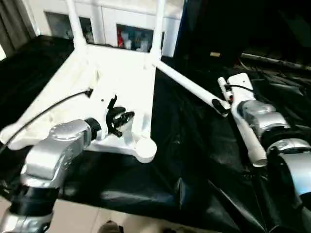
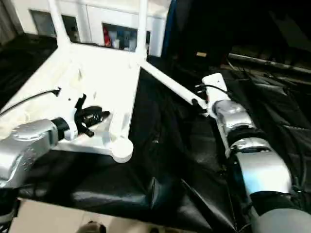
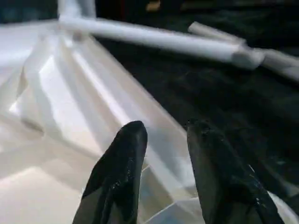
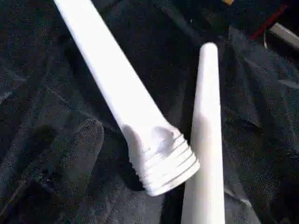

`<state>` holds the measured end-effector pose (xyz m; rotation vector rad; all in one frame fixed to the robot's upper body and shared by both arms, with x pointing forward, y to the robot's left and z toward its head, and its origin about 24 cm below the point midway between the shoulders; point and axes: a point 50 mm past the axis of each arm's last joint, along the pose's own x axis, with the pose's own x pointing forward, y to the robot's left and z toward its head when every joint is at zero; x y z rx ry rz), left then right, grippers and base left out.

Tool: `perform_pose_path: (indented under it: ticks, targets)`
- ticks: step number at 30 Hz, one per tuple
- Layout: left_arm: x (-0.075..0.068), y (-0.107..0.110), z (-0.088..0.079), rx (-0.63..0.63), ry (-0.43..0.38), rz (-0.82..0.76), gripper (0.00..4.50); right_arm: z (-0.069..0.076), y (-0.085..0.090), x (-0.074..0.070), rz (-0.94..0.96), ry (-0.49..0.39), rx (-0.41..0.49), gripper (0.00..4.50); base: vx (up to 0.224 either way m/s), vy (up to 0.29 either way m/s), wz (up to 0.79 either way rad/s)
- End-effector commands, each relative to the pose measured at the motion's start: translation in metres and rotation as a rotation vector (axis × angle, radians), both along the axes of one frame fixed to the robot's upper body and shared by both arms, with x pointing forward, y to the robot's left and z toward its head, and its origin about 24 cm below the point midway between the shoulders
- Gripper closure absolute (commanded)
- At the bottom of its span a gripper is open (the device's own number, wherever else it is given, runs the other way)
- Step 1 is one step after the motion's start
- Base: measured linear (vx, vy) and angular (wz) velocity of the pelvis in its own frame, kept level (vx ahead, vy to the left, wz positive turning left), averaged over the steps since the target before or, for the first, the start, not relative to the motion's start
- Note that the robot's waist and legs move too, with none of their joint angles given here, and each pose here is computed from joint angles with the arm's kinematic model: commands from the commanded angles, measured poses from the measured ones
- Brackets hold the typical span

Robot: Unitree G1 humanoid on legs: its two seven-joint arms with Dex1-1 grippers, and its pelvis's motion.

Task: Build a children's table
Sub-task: Pick table leg

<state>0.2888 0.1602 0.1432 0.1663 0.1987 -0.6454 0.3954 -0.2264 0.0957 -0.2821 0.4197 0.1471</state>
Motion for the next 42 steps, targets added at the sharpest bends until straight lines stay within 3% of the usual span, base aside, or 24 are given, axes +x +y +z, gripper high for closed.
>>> perform_pose_path:
  ticks: [1,7,11,15,18,25,32,34,42]
  targets:
    - [-0.011,-0.003,0.013,-0.012,-0.052,-0.063,2.77,0.011,-0.005,0.003,-0.012,-0.016,0.025,0.03,0.000,0.000,0.00]
    - [-0.033,0.005,0.035,0.020,-0.083,-0.099,2.77,0.017,-0.009,0.005,-0.042,-0.042,0.005,0.03,0.000,0.000,0.00]
    - [-0.045,0.015,0.050,0.066,-0.087,-0.099,2.77,0.021,-0.006,0.006,-0.035,-0.042,0.037,0.03,0.000,0.000,0.00]
    - [-0.050,0.017,0.054,0.083,-0.085,-0.099,2.77,0.021,-0.005,0.006,-0.022,-0.030,0.048,0.03,0.000,0.000,0.00]
    - [-0.055,0.012,0.059,0.064,-0.085,-0.132,2.77,0.030,-0.005,0.008,0.041,-0.018,0.047,0.03,0.000,0.000,0.00]
    - [-0.055,0.010,0.059,0.053,-0.085,-0.130,2.77,0.043,-0.002,0.008,0.201,0.000,0.017,0.03,0.000,0.000,0.00]
    - [-0.053,0.006,0.055,0.056,-0.075,-0.136,2.77,0.033,-0.003,0.004,0.239,0.058,0.000,0.19,0.000,0.000,0.00]
    - [-0.052,0.005,0.055,0.058,-0.075,-0.142,2.77,0.030,-0.003,0.003,0.248,0.071,0.009,0.54,0.000,0.000,0.00]
    - [-0.048,0.002,0.053,0.049,-0.071,-0.142,2.77,0.030,0.000,0.003,0.265,0.073,0.038,1.11,0.000,0.000,0.00]
